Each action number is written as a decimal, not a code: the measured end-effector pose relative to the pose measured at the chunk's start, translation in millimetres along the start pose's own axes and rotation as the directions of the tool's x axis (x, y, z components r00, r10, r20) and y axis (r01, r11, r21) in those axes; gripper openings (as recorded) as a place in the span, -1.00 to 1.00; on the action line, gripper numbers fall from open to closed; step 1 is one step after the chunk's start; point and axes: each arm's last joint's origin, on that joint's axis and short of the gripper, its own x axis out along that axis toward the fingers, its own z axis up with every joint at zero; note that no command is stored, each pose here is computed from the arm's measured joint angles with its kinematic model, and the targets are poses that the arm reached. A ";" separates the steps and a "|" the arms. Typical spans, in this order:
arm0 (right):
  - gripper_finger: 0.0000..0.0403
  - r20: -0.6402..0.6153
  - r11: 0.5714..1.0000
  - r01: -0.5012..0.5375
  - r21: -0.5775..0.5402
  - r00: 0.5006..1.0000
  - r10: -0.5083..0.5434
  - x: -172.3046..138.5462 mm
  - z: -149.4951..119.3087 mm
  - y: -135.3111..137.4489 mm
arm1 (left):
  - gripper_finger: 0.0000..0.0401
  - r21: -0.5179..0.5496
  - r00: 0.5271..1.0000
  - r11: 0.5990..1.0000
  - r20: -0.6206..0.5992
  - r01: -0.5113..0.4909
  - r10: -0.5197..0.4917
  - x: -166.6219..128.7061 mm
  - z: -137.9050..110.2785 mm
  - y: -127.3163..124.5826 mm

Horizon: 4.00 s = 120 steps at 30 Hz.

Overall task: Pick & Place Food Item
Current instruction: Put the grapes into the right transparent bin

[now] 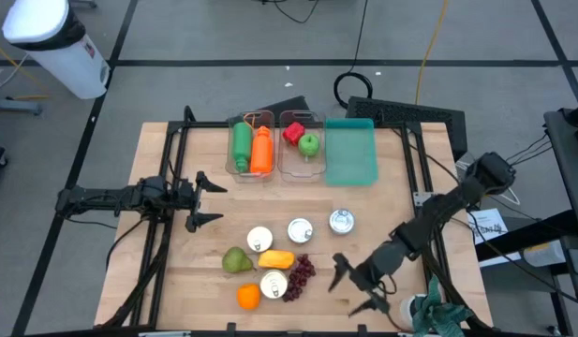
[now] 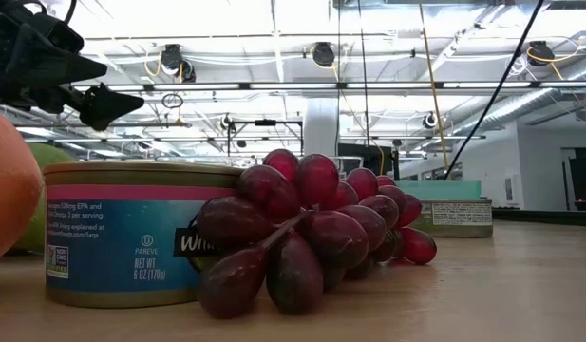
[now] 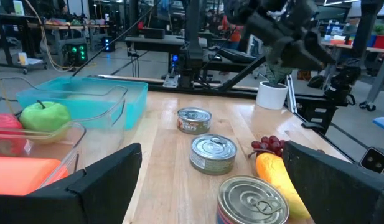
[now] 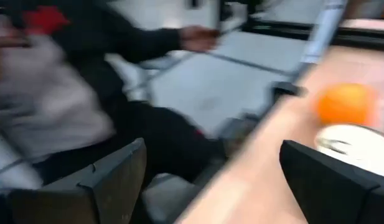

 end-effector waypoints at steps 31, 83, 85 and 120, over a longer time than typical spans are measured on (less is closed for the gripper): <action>0.50 -0.294 0.879 0.477 -0.019 0.837 -0.461 50.3 -92.9 -95.4 | 0.99 0.000 1.000 1.000 0.000 0.000 0.000 0.0 0.1 0.0; -0.81 -0.223 0.869 0.492 0.053 0.854 -0.470 -18.0 -14.5 -62.4 | 0.99 0.000 1.000 1.000 0.000 0.000 0.000 0.0 0.0 0.0; -0.81 -0.249 0.839 0.542 0.043 0.820 -0.516 -24.9 -14.0 -59.4 | 0.99 0.000 1.000 1.000 0.000 0.000 0.000 0.0 0.0 0.0; -0.81 -0.293 0.665 0.747 -0.005 0.635 -0.715 -42.8 -16.1 -57.8 | 0.99 0.000 1.000 1.000 0.000 0.000 0.000 0.0 0.1 0.0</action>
